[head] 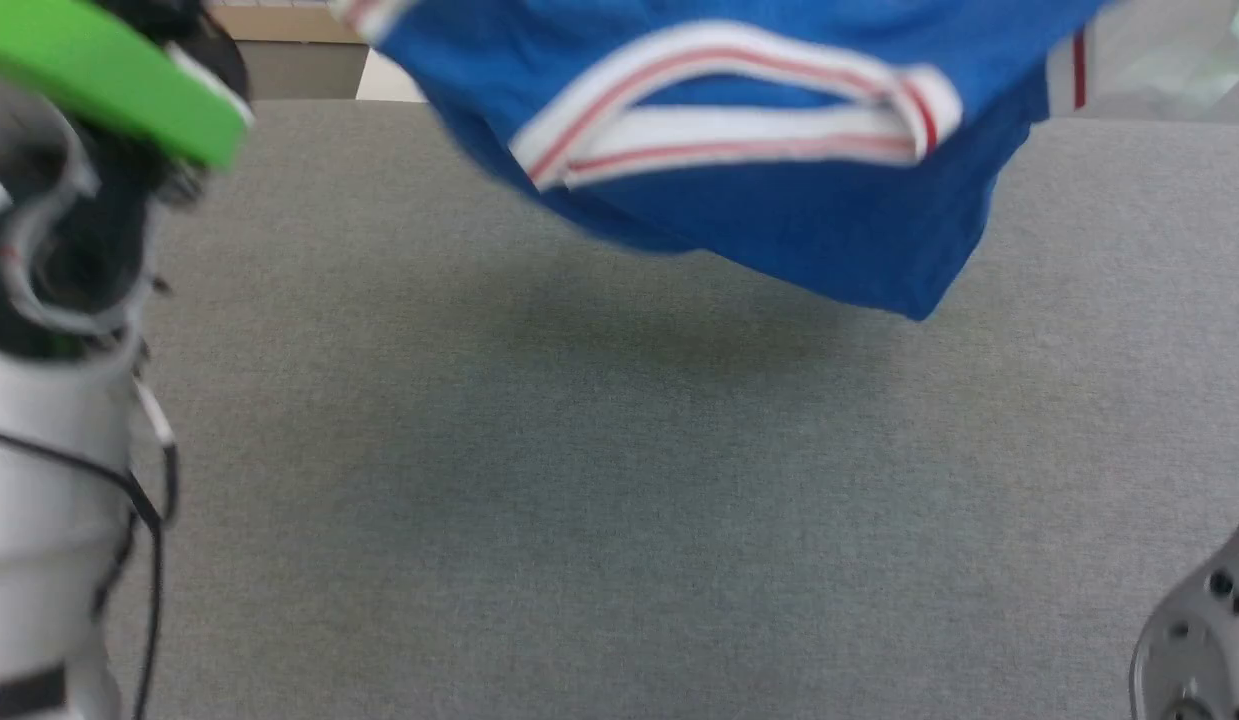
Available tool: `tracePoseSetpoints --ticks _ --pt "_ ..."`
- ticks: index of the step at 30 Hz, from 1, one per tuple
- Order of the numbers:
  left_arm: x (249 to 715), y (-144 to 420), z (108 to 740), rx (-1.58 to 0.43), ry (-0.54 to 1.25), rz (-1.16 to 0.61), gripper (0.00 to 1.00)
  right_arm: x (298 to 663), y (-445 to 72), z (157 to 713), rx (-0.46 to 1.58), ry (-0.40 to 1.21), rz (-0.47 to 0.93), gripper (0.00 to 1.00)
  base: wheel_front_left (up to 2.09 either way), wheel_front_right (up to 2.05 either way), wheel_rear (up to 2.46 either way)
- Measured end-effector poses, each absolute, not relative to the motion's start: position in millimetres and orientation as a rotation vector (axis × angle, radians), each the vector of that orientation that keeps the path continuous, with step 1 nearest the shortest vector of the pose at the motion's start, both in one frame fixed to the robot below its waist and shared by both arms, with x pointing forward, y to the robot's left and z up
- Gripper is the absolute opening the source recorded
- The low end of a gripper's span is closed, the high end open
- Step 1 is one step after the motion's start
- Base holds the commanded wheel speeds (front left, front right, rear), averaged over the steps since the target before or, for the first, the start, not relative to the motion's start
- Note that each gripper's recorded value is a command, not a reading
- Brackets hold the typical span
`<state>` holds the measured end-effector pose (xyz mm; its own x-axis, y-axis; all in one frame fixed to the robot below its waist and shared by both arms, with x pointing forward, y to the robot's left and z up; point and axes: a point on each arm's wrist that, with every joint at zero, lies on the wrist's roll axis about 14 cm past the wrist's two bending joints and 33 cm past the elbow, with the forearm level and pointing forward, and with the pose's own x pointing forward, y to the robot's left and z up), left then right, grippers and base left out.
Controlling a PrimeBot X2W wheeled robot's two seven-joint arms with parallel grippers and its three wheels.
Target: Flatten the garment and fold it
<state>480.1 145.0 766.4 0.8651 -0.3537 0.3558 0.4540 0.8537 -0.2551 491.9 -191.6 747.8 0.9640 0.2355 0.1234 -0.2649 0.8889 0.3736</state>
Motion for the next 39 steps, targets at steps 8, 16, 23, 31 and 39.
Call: tracePoseSetpoints --ticks 8,16,23,31,39 --pt "535 182 780 -0.193 -0.275 -0.279 0.0 534 -190 775 0.411 -0.096 0.243 0.0 0.0 0.0 0.0" --pt "601 208 772 -0.058 -0.245 -0.169 0.0 597 -183 802 0.381 -0.191 0.198 0.0 0.0 0.0 0.0" --pt "645 215 782 -0.068 -0.379 -0.123 0.0 641 -191 832 0.343 -0.37 0.123 0.0 0.0 0.0 0.0" --pt "684 236 729 -0.137 -0.381 -0.068 0.0 686 -184 814 0.369 -0.419 0.109 0.0 0.0 0.0 0.0" --pt "693 238 667 -0.175 -0.268 -0.084 0.0 713 -157 757 0.409 -0.292 0.159 0.0 0.0 0.0 0.0"
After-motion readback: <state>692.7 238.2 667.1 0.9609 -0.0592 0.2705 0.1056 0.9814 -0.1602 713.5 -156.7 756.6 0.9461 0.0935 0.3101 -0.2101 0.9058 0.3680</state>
